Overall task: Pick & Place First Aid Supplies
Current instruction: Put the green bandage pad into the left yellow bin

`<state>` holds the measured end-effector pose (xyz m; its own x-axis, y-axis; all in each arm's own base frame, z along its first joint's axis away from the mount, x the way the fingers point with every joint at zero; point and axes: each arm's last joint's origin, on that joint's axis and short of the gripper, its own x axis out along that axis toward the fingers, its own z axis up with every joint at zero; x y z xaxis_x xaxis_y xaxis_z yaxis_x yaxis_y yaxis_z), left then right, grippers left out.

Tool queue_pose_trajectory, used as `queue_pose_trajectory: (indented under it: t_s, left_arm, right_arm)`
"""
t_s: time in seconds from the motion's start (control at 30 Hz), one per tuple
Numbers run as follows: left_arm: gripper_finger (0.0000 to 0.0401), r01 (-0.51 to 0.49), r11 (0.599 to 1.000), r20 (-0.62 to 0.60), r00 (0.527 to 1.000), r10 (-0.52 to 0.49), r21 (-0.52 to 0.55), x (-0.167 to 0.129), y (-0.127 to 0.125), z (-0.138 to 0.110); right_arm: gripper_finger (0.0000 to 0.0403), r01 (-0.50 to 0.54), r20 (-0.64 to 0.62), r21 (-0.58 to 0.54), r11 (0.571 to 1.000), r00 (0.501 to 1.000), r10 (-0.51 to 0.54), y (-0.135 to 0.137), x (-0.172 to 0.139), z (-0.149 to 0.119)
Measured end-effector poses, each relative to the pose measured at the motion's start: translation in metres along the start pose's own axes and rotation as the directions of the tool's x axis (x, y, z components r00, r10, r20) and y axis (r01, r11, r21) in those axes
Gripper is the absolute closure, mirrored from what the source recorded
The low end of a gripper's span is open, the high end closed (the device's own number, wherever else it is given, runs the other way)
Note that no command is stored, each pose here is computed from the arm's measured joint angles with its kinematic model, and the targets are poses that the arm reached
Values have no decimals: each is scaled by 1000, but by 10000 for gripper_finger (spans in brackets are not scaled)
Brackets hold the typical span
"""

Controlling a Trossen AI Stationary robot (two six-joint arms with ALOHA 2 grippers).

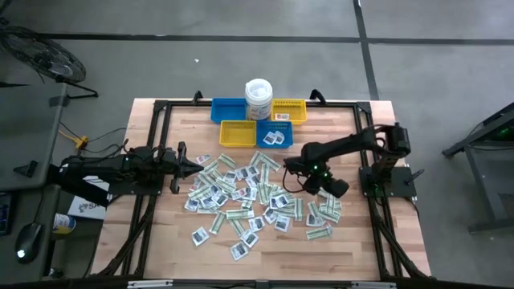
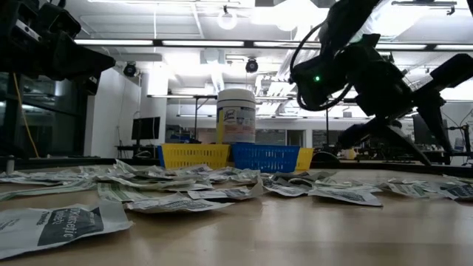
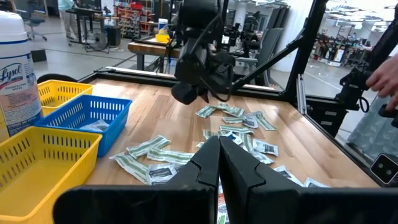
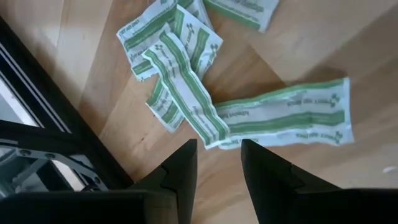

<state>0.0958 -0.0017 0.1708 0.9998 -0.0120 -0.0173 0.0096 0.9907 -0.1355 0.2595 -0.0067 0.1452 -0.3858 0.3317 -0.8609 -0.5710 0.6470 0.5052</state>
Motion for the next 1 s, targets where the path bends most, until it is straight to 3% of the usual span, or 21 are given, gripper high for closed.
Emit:
queue_pose_trajectory:
  t_s: [0.37, 0.63, 1.0]
  left_arm:
    - [394, 0, 1000, 0, 1000, 0, 0, 0, 0, 0]
    - [394, 0, 1000, 0, 1000, 0, 0, 0, 0, 0]
    - [394, 0, 1000, 0, 1000, 0, 0, 0, 0, 0]
  right_arm:
    - [284, -38, -4, -17, 999, 999, 38, 4, 14, 2]
    - [284, 23, -43, 11, 1000, 999, -23, 1, 13, 2]
    - [284, 1, -15, -12, 1000, 1000, -2, 2, 17, 3]
